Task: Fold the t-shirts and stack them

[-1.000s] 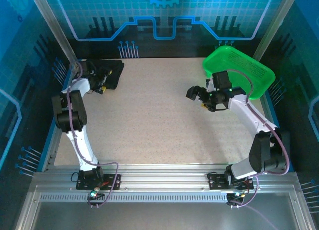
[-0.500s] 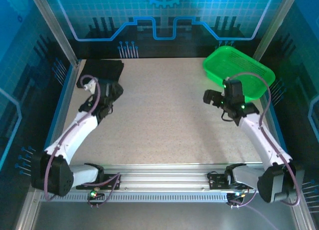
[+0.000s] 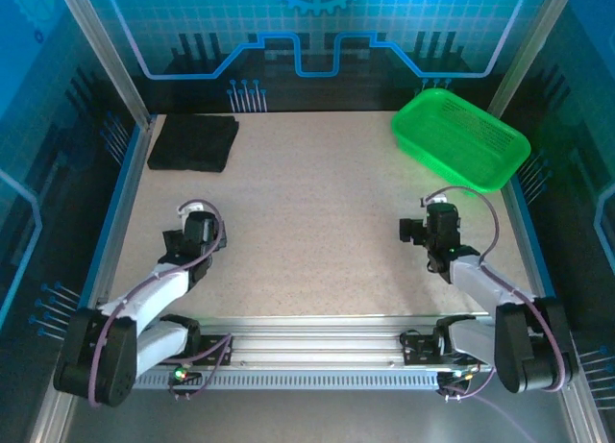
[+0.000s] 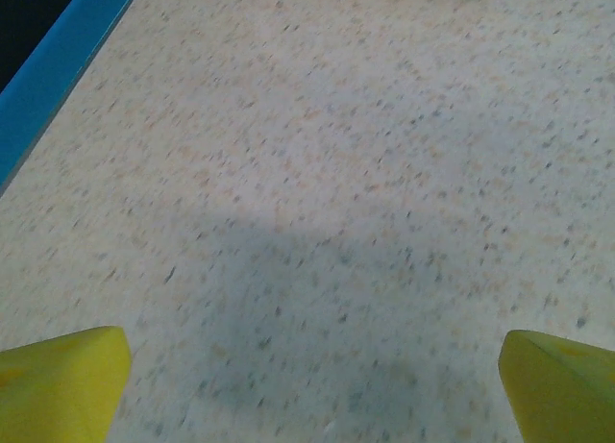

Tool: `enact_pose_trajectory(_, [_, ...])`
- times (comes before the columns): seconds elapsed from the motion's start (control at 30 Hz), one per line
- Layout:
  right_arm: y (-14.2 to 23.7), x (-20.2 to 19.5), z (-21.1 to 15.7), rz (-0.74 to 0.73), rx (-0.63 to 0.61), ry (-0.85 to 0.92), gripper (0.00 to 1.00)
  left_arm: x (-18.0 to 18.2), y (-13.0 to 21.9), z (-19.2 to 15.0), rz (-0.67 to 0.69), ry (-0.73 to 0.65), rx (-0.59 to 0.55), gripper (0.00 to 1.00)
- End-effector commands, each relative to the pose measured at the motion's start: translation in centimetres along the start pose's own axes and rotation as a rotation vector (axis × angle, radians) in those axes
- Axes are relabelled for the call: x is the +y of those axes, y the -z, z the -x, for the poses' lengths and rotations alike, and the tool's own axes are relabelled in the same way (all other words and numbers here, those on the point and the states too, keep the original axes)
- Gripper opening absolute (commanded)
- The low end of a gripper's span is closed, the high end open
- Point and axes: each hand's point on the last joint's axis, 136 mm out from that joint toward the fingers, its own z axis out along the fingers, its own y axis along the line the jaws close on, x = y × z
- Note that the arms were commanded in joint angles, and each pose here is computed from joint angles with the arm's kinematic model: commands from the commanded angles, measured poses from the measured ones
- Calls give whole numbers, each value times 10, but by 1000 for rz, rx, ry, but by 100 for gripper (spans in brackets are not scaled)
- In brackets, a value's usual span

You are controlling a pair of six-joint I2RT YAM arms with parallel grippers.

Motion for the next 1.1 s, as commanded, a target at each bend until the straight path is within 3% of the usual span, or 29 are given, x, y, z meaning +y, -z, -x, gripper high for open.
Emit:
enact_pose_trajectory(0.0, [-7, -3, 47, 29, -172, -10, 100, -16, -11, 47, -90, 46, -146, 99])
enact_pose_trajectory(0.2, [-32, -13, 68, 62, -206, -62, 100, -5, -33, 76, -107, 196, -264, 99])
enact_pose_trajectory(0.3, [-44, -9, 71, 97, -165, -78, 100, -2, -46, 81, -109, 261, -302, 99])
enact_pose_trajectory(0.43, [-50, 2, 72, 117, -172, -49, 100, -13, -49, 82, -131, 212, -288, 99])
enact_pose_trajectory(0.57, [-51, 26, 71, 180, -192, 48, 100, -36, -35, 78, -247, 135, -382, 99])
enact_pose_trajectory(0.73, [-43, 32, 68, 185, -252, 77, 100, -35, -30, 72, -264, 144, -485, 99])
enact_pose_trajectory(0.83, [-43, 28, 62, 157, -323, 70, 100, -38, -38, 67, -261, 133, -392, 99])
enact_pose_trajectory(0.93, [-42, 33, 60, 166, -305, 83, 100, -45, -50, 71, -259, 110, -330, 99])
enact_pose_trajectory(1.07, [-44, 31, 60, 177, -288, 72, 100, -45, -49, 73, -261, 109, -349, 99])
